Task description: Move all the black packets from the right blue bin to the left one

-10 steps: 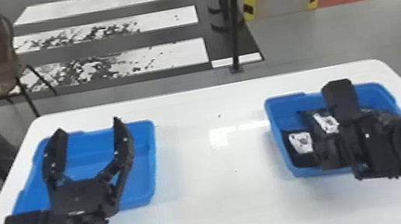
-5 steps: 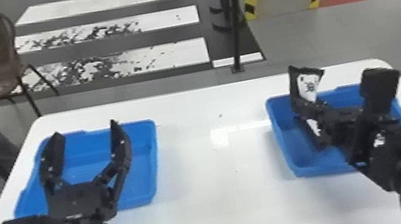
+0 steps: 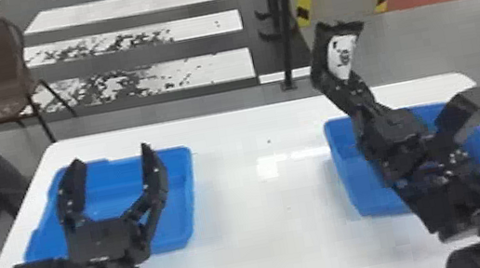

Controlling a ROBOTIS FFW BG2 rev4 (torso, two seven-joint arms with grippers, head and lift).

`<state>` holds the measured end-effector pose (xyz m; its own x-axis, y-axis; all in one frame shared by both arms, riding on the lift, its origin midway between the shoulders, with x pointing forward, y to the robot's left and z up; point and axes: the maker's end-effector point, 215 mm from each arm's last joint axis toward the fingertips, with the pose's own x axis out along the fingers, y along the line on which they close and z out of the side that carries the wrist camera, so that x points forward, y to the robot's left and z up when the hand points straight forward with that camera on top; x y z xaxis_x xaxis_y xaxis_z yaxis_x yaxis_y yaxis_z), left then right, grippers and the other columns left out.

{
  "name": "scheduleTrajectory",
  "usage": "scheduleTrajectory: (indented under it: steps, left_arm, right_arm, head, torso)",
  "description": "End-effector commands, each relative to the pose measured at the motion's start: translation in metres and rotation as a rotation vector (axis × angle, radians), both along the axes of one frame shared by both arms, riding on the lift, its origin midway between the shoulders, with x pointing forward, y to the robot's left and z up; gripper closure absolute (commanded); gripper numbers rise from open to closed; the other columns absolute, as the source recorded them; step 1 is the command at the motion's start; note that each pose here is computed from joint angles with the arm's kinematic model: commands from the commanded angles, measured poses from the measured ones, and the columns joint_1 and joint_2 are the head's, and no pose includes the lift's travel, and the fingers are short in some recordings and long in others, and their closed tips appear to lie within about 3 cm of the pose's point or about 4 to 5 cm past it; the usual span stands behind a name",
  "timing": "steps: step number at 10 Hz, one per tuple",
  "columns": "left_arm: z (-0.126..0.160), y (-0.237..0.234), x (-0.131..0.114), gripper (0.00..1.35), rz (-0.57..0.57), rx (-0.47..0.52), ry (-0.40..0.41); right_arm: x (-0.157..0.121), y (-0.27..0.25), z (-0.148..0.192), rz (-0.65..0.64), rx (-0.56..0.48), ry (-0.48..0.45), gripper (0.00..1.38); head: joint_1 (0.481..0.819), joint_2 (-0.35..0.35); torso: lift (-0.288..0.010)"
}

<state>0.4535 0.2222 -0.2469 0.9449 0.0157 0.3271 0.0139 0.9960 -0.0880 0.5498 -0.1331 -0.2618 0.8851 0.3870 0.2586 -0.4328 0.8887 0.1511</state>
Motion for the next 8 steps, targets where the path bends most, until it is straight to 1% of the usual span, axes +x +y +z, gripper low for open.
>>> scheduleTrajectory:
  steps: [1,2,3,5,6,7,8]
  left_arm:
    - [0.0,-0.012,0.005,0.13,-0.041,-0.049,0.009]
    - [-0.005,-0.025,0.016,0.14,-0.113,-0.102,0.046]
    - [0.007,-0.031,0.02,0.14,-0.159,-0.118,0.032]
    - [0.039,-0.043,0.018,0.14,-0.242,-0.167,0.017]
    - [0.053,-0.049,0.017,0.14,-0.289,-0.168,0.023]
    - [0.06,-0.06,0.016,0.14,-0.344,-0.15,0.052]
    - [0.057,-0.073,0.016,0.14,-0.39,-0.139,0.083]
  right_arm:
    - [-0.026,0.057,0.003,0.12,0.004,-0.023,1.13]
    - [-0.044,0.087,-0.001,0.196,0.001,-0.023,1.13]
    - [-0.056,0.108,-0.008,0.248,-0.007,-0.013,1.13]
    - [-0.062,0.122,-0.009,0.281,-0.01,-0.015,1.13]
    - [-0.061,0.125,-0.01,0.29,-0.014,-0.014,1.13]
    - [-0.06,0.125,-0.011,0.292,-0.019,-0.014,1.13]
    - [-0.063,0.134,-0.01,0.312,-0.008,-0.011,1.13]
  head:
    - [0.666,0.094]
    - [0.667,0.129]
    - [0.676,0.153]
    - [0.679,0.182]
    - [0.67,0.19]
    - [0.661,0.19]
    - [0.654,0.182]
  torso:
    - [-0.14]
    - [-0.14]
    - [-0.14]
    - [-0.14]
    - [-0.14]
    - [-0.14]
    - [-0.14]
